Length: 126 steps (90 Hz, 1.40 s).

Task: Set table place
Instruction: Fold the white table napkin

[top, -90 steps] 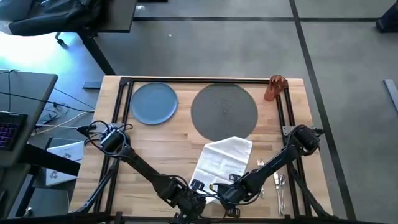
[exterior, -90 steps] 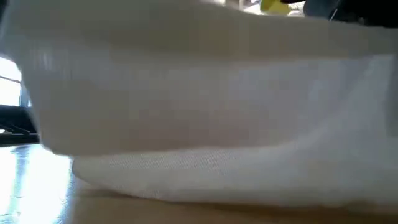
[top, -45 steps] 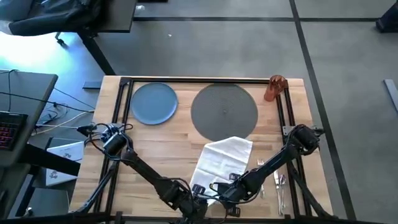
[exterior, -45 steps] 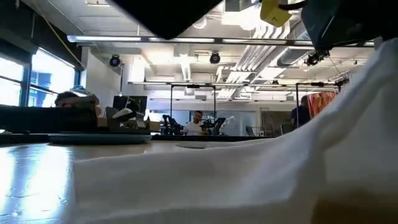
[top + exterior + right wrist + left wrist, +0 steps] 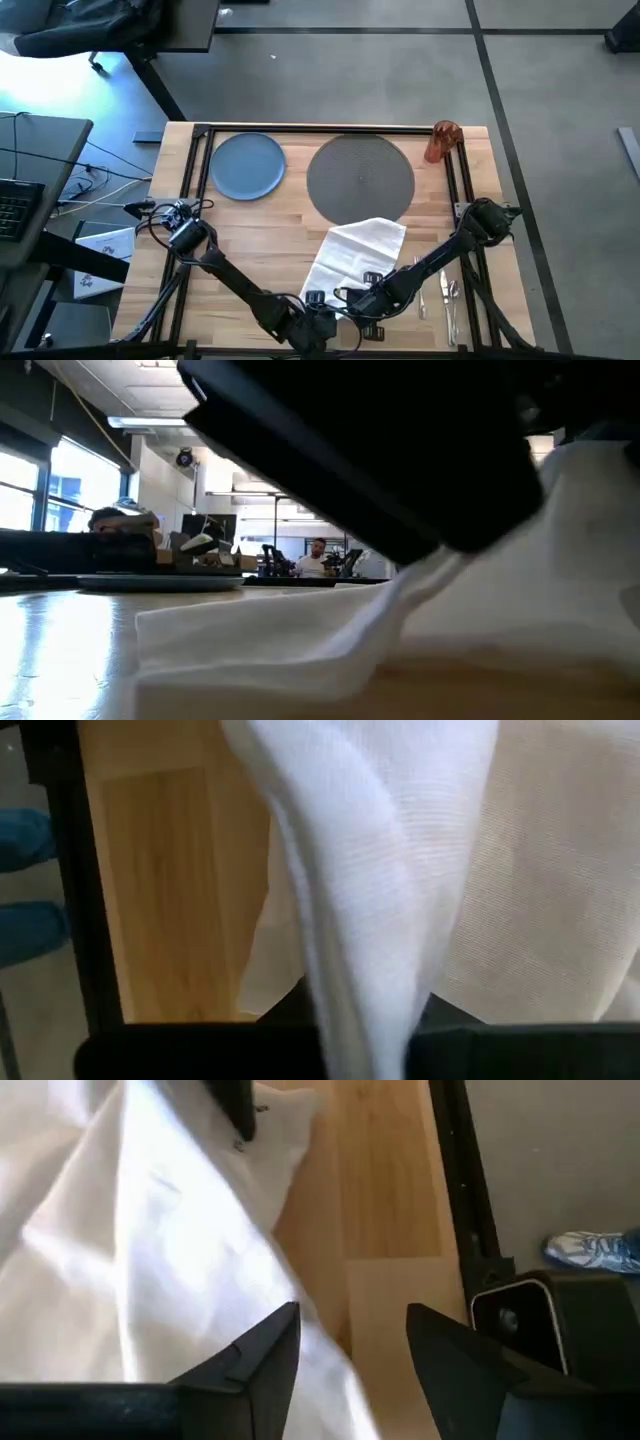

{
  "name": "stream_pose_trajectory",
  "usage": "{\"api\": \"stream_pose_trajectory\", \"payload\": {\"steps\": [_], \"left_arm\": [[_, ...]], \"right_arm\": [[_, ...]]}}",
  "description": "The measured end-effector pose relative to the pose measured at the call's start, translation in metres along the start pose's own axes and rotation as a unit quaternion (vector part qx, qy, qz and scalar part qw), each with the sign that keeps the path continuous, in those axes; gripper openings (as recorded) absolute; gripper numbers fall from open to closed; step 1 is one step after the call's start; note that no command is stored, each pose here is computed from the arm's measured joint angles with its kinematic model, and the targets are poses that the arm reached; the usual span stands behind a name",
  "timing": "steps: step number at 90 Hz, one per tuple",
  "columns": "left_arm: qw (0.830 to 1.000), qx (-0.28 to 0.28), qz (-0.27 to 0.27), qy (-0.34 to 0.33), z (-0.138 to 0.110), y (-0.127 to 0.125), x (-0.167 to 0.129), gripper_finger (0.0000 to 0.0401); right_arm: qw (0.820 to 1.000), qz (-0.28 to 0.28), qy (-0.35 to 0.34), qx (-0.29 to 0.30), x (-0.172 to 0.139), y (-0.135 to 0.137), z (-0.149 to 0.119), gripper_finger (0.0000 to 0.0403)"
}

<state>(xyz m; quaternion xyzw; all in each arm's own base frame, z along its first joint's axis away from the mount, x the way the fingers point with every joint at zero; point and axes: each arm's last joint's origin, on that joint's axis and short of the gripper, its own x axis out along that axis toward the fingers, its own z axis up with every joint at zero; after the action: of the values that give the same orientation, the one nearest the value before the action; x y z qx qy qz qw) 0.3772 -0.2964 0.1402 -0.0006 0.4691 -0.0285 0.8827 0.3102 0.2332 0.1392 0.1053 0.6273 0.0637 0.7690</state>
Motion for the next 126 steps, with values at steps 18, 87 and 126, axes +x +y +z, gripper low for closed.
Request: {"api": "stream_pose_trajectory", "payload": {"steps": [18,87,126], "left_arm": [[0.999,-0.031,0.016,0.013,-0.008,-0.002,0.005,0.0148],[0.998,-0.003,0.053,0.023,-0.027,-0.011,0.018,0.0133],[0.994,0.014,0.083,-0.076,0.022,-0.019,-0.038,0.0133]], "right_arm": [[0.999,0.001,0.020,0.026,-0.001,-0.006,0.001,0.0000],[0.995,0.022,0.040,0.083,-0.001,-0.012,0.006,0.0000],[0.994,0.034,0.040,0.092,-0.002,-0.009,0.006,0.0000]]}}
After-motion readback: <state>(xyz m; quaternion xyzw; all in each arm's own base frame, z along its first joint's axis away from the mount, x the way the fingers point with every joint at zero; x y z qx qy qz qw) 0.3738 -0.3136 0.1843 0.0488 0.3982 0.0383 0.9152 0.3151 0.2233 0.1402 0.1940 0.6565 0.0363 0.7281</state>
